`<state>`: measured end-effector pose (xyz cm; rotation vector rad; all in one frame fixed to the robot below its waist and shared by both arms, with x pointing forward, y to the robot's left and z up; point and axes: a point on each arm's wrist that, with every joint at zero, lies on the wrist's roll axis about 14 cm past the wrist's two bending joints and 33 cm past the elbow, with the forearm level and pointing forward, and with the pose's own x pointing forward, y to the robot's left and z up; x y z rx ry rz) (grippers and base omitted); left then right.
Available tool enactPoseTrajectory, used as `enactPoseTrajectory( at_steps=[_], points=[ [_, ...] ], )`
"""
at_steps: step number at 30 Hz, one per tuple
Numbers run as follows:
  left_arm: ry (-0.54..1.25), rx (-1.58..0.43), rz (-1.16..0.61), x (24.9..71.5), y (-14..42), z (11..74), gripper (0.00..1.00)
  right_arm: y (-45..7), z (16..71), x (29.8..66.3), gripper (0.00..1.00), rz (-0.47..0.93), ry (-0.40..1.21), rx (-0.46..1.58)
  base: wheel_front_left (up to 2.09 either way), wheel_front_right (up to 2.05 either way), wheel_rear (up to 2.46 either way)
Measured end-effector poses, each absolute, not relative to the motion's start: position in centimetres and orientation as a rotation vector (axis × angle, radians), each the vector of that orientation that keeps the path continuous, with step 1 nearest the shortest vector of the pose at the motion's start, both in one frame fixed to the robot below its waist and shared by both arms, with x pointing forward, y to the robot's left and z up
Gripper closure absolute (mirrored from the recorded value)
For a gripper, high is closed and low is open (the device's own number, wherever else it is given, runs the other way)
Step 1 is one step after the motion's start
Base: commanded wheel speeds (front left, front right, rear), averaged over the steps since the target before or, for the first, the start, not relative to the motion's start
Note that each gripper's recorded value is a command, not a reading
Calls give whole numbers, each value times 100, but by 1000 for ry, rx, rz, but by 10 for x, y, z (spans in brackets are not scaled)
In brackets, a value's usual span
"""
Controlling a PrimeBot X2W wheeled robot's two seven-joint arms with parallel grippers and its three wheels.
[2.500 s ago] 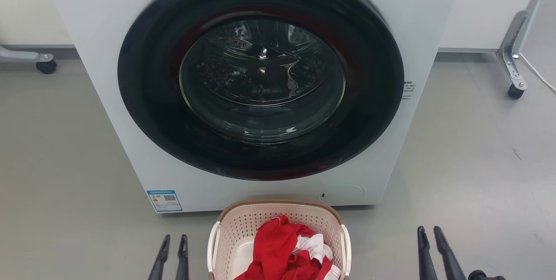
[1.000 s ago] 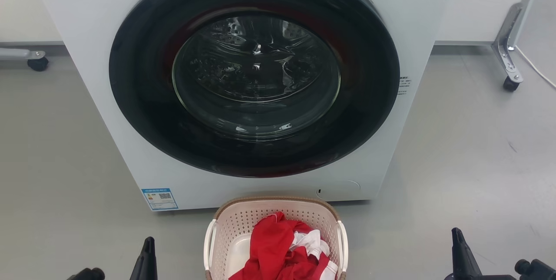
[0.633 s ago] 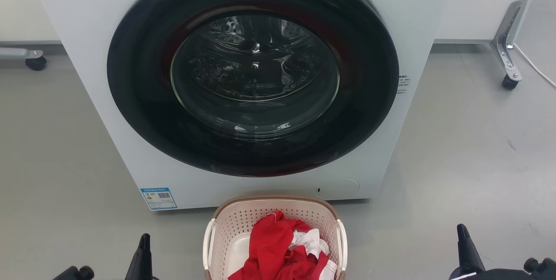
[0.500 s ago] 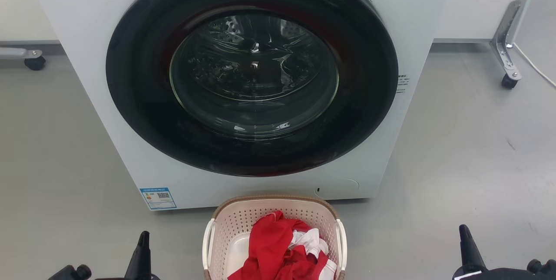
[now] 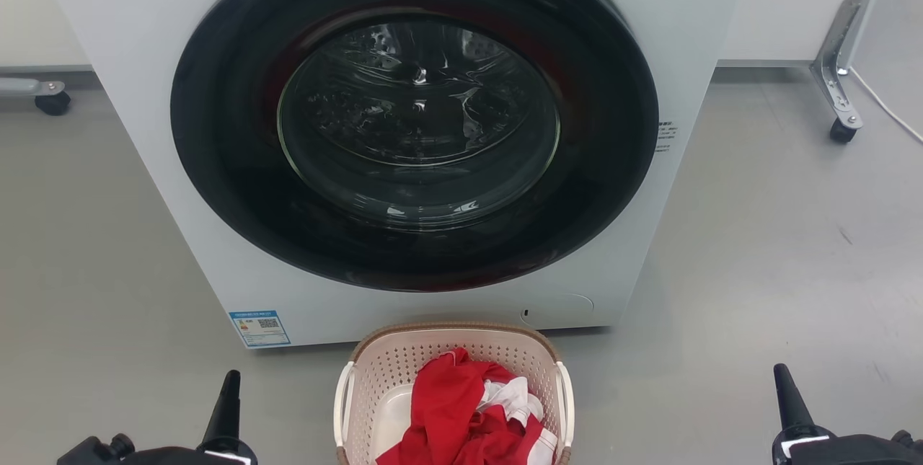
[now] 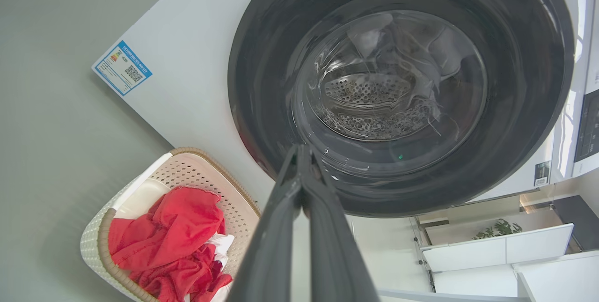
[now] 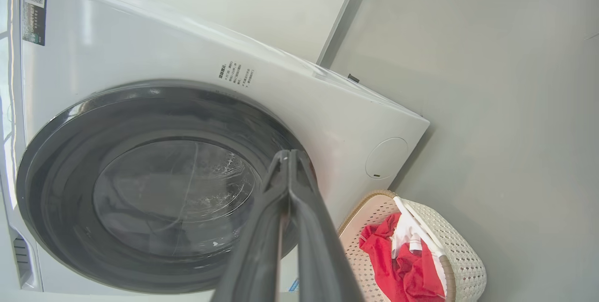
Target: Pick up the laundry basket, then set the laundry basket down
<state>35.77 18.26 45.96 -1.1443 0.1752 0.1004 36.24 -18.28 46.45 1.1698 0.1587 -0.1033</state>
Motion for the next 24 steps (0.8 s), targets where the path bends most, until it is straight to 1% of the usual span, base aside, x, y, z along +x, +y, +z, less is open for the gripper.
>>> enactPoseTrajectory(
  at_steps=[15, 24],
  points=[
    [138, -1355, 85, 368, 188, 468, 100, -194, 468, 370, 100, -111, 121, 1378, 0, 0, 0],
    [107, -1495, 67, 374, 190, 474, 100, -201, 478, 377, 100, -91, 75, 1511, 0, 0, 0]
  ],
)
